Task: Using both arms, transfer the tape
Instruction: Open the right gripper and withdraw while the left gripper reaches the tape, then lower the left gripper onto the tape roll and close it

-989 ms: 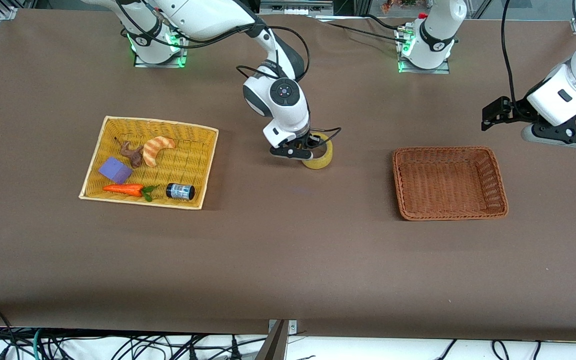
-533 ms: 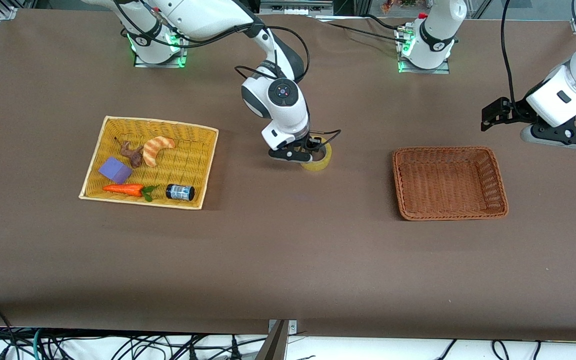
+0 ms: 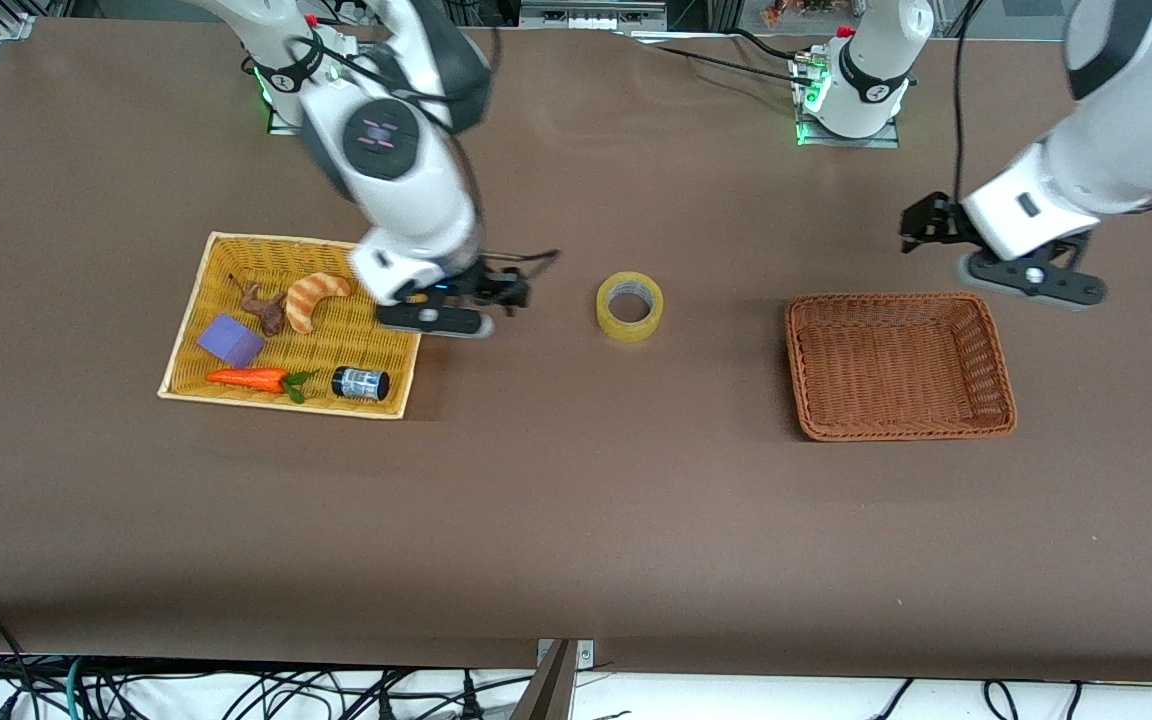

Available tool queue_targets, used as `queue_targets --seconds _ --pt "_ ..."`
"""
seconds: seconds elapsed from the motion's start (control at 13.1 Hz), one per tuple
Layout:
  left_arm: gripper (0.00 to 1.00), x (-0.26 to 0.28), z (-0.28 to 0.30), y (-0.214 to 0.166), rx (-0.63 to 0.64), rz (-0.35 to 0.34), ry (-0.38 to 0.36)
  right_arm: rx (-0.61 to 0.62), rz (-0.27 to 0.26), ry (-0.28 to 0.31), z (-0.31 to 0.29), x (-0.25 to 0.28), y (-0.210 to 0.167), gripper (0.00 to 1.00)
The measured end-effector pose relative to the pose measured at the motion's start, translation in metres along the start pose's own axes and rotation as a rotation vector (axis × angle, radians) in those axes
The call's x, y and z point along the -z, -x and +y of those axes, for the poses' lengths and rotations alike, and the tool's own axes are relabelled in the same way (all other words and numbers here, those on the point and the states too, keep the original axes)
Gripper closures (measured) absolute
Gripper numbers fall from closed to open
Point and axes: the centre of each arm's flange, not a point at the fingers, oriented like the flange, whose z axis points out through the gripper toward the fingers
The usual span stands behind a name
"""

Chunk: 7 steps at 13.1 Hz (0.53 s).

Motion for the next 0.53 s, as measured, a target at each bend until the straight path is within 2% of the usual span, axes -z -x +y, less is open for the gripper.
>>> queue_targets --seconds 0.3,0.53 --pt "0.0 -0.049 0.09 -0.027 0.002 -0.032 0.017 0.132 -0.046 0.029 0.146 0.081 -0.022 0.0" --pt "0.0 -0.124 0.148 -0.061 0.052 -0.064 0.079 0.17 -0.065 0.025 0.226 0.11 -0.028 0.0"
